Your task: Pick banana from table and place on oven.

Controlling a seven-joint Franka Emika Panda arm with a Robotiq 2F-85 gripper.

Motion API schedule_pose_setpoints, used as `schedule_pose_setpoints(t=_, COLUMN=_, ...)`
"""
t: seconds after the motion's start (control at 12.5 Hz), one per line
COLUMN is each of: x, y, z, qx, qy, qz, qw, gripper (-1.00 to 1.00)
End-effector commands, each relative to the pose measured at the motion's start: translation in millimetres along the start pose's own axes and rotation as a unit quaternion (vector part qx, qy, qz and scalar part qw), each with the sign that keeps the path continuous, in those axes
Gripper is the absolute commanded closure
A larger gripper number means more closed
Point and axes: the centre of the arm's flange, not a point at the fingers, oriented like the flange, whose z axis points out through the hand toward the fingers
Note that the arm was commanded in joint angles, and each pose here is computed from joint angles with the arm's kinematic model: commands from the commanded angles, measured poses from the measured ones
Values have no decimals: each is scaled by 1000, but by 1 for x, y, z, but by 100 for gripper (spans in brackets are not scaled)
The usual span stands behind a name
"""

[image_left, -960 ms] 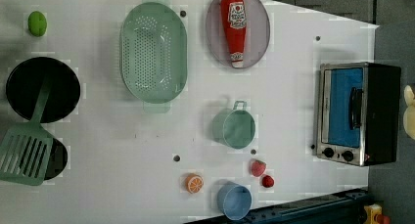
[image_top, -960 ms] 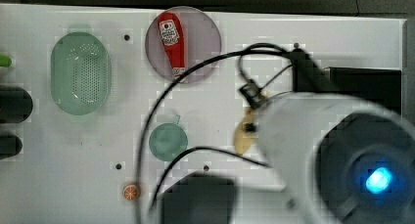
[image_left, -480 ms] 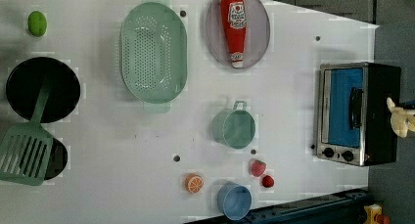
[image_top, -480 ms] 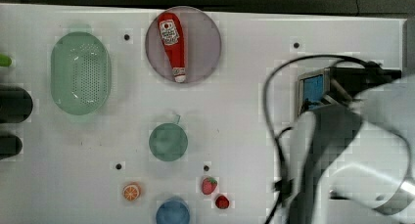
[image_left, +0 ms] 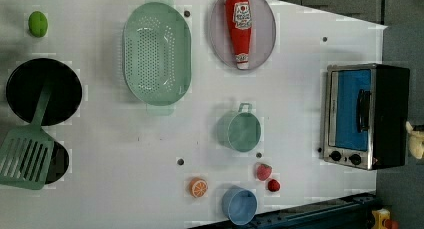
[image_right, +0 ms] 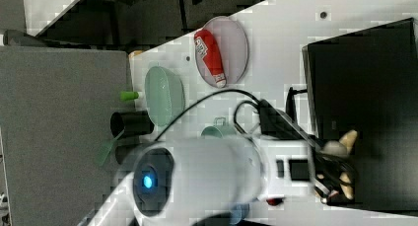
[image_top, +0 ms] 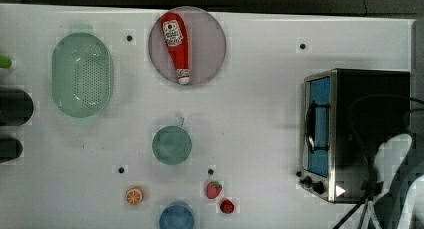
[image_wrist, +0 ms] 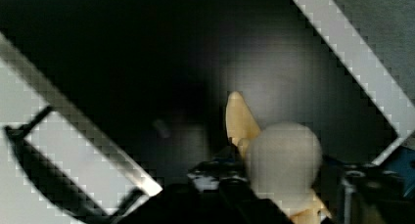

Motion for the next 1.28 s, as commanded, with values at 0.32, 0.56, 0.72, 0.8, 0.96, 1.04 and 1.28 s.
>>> schedule_pose_setpoints(t=0.32, x=2, y=-52, z=-36, qx=18, qy=40, qz=-90, qw=995, gripper=-100)
schedule_pose_setpoints(t=0.56, x=-1, y=-76, z=-63, qx=26, qy=56, qz=-111, qw=992, gripper=-100)
schedule_pose_setpoints(t=0.72, x=-14, y=-102, z=-103, qx=43, qy=67, qz=-103, qw=992, gripper=-100)
schedule_pose_setpoints(t=0.8, x=-29, y=-118, z=-121, qx=54, qy=59, qz=-93, qw=992, gripper=-100)
schedule_pose_setpoints(t=0.96, x=-72, y=-151, z=-153, qx=68, qy=22, qz=-48, qw=996, gripper=-100)
schedule_pose_setpoints(t=1.04, x=-96, y=-168, z=-169, qx=69, qy=5, qz=-15, qw=997, gripper=-100)
schedule_pose_setpoints(t=1.28, x=-166, y=-218, z=-213, qx=61, qy=-12, qz=52, qw=997, gripper=-100)
